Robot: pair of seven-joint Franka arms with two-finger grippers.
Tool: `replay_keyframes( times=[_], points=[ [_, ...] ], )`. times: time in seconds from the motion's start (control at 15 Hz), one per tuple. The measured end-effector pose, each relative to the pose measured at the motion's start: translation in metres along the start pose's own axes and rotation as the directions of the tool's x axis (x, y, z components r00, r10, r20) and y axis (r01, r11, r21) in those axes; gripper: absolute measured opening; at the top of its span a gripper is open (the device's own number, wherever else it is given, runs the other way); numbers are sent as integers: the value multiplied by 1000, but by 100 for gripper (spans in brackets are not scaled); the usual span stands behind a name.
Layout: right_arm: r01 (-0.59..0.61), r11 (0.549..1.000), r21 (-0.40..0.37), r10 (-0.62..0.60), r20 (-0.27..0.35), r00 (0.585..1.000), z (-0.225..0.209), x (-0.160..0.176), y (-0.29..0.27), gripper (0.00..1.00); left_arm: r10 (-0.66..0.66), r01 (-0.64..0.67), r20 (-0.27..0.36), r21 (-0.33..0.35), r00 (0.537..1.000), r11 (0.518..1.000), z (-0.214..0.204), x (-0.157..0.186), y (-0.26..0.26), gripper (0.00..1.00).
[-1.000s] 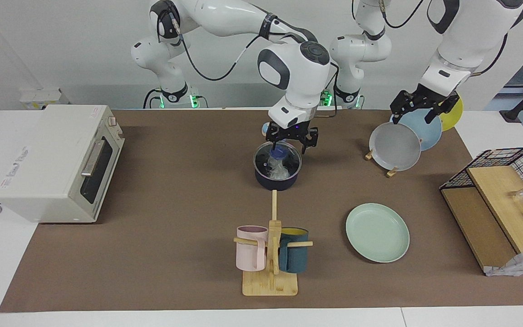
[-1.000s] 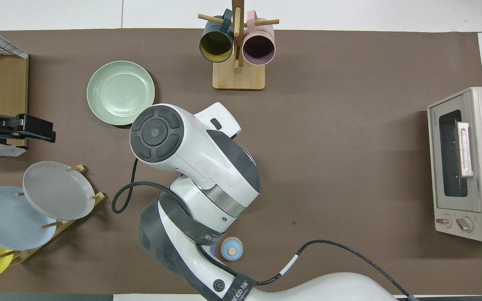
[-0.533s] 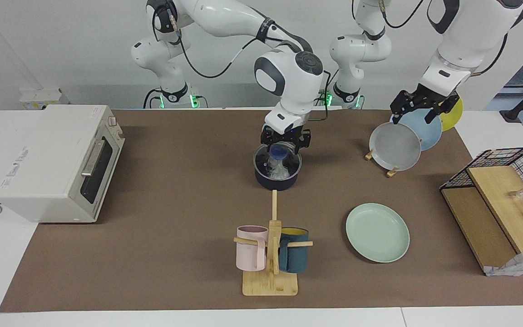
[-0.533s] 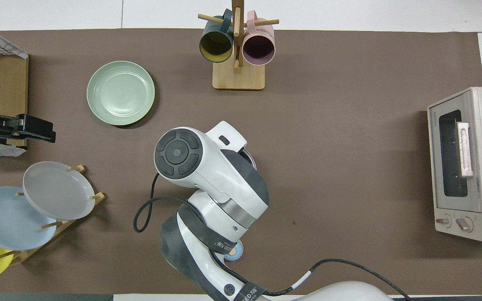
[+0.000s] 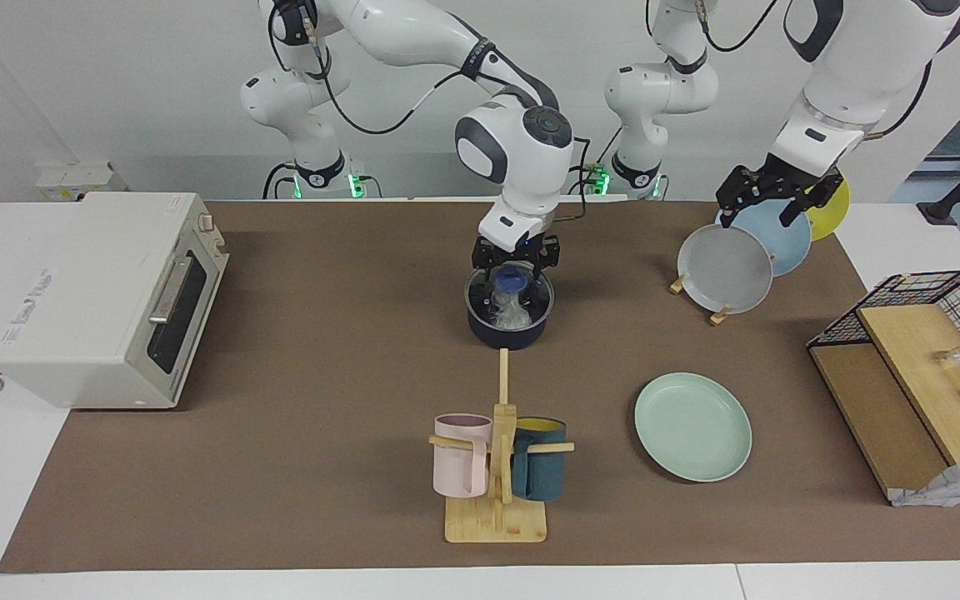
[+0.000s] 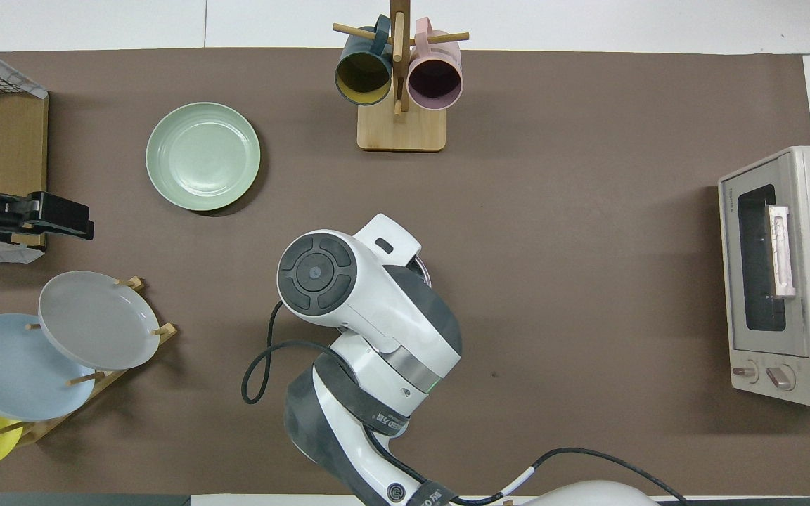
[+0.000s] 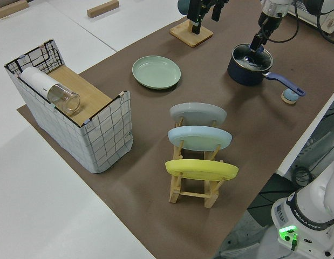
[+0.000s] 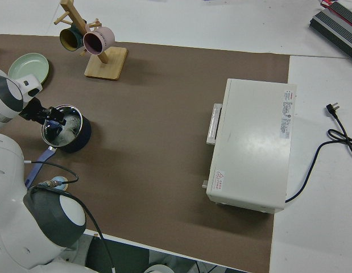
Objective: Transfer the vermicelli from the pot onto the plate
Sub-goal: 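Lift the glass lid up off the saucepan with the right gripper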
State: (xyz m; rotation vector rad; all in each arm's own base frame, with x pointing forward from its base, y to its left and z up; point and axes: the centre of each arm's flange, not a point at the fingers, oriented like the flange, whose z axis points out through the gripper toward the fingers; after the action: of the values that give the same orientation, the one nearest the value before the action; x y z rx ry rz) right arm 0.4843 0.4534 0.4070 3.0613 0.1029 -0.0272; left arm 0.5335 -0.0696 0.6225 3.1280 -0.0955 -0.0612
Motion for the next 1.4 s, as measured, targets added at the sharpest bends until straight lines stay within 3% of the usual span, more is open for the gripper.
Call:
replay_keyframes(
  times=[0.33,0.47,0.6,0.73,1.07,1.4],
  points=[
    [5,1000,8,-5,-10,1000,-1,1,-1,89,0,0,0,0,1000,1000,0,0,0,100],
    [13,1000,10,-13,-12,1000,0,1,-1,83,0,0,0,0,1000,1000,0,0,0,100],
    [15,1000,9,-15,-12,1000,0,1,0,70,0,0,0,0,1000,1000,0,0,0,100],
    [16,1000,10,-16,-12,1000,-1,1,0,66,0,0,0,0,1000,1000,0,0,0,100],
    [12,1000,14,-12,-16,1000,-3,3,2,66,0,0,0,0,1000,1000,0,0,0,100],
    [-43,998,55,46,-59,997,-49,29,29,66,0,0,0,0,1000,1000,0,0,0,100]
  ],
)
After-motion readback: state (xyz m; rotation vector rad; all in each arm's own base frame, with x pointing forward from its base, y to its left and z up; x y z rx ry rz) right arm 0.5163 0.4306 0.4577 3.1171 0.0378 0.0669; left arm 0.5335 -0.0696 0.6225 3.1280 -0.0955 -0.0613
